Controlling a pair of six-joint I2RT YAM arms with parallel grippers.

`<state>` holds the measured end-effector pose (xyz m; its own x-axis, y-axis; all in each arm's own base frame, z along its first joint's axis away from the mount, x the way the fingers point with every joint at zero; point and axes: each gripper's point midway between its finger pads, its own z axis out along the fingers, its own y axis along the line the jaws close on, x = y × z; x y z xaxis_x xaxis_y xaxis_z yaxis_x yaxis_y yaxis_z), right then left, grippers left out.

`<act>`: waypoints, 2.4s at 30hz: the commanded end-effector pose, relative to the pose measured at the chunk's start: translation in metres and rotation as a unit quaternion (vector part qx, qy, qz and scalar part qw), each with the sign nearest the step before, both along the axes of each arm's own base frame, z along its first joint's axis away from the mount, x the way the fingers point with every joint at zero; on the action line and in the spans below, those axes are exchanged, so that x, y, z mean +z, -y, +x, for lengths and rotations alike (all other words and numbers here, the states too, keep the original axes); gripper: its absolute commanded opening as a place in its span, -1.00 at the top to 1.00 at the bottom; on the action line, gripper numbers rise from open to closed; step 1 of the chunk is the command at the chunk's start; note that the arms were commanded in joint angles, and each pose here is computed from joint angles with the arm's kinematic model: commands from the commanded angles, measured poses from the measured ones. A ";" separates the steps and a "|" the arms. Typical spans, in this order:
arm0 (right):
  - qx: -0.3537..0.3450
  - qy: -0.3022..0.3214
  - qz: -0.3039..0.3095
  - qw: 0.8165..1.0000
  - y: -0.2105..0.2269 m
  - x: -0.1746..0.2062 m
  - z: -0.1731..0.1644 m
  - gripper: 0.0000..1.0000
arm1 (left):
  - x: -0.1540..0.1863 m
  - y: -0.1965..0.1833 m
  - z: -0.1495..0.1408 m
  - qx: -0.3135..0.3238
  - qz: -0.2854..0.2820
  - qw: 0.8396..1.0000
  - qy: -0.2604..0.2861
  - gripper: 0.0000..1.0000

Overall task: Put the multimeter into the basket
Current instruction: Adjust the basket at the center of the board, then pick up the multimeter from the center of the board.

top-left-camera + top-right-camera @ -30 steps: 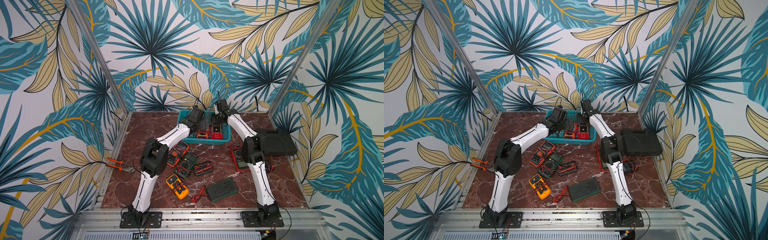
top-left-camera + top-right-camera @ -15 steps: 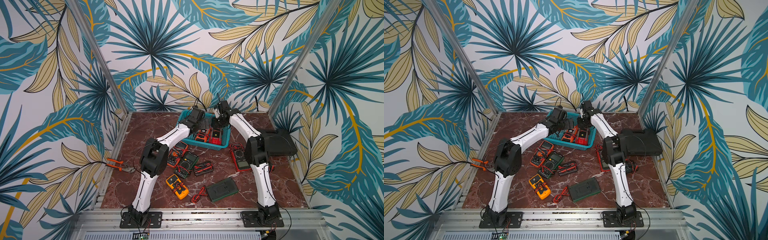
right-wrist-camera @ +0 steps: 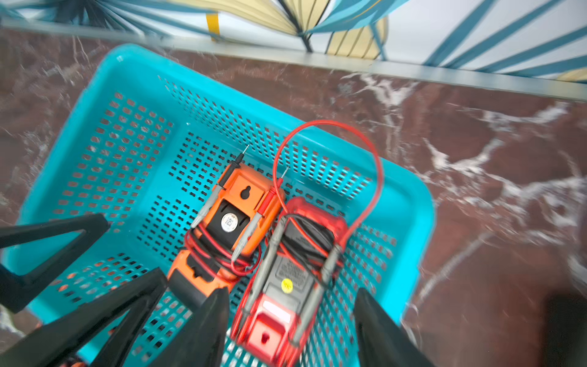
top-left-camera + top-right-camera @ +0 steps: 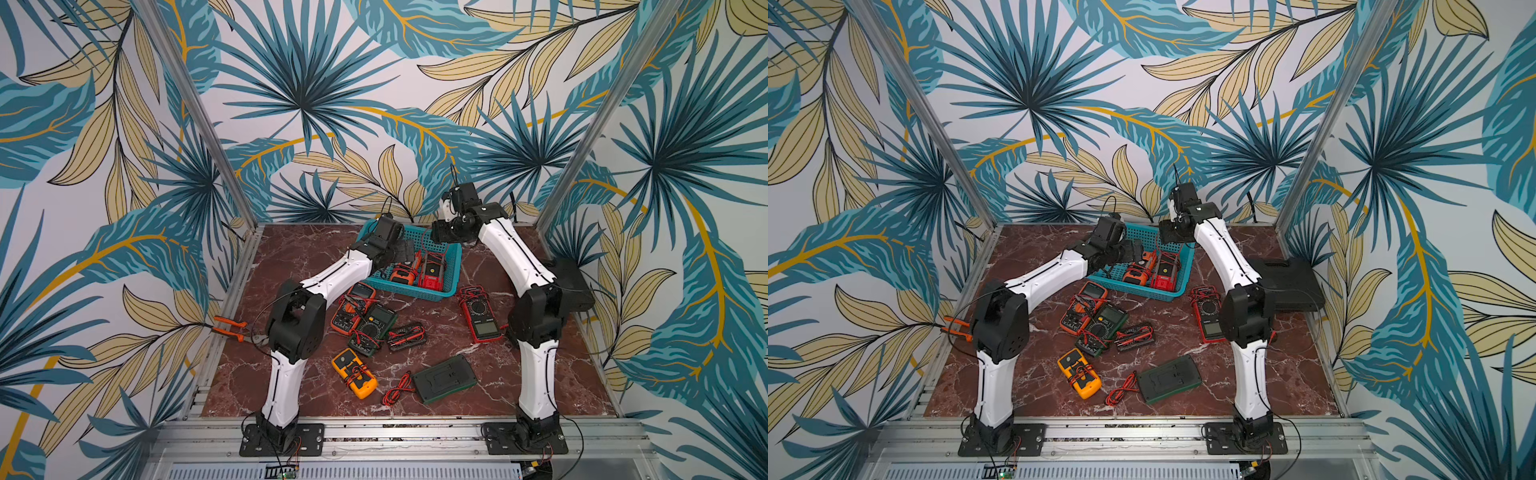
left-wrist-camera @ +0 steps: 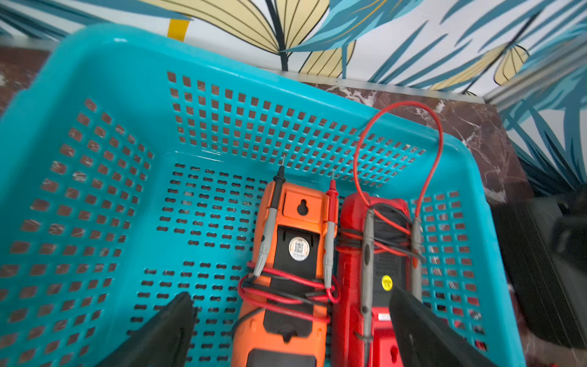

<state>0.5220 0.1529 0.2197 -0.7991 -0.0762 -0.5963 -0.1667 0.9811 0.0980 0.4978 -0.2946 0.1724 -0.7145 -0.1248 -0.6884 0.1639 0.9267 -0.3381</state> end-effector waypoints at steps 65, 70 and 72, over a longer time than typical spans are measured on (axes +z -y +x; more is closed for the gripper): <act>-0.267 0.025 -0.016 0.963 0.158 -0.012 -0.180 -0.99 | -0.125 0.103 -0.354 -0.538 0.279 0.781 -0.151 -1.00; -0.266 0.027 -0.016 0.963 0.157 -0.011 -0.178 -0.99 | -0.131 0.102 -0.353 -0.534 0.286 0.780 -0.157 -1.00; -0.267 0.026 -0.016 0.963 0.158 -0.012 -0.178 -0.99 | -0.134 0.102 -0.352 -0.531 0.289 0.781 -0.156 -1.00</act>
<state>0.3435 -0.0040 0.2161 -0.6906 0.3082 -0.6543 0.3510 0.9338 0.0693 0.1395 -0.3912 0.0335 -0.3472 0.9230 -0.1661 0.9362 0.3307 -0.1191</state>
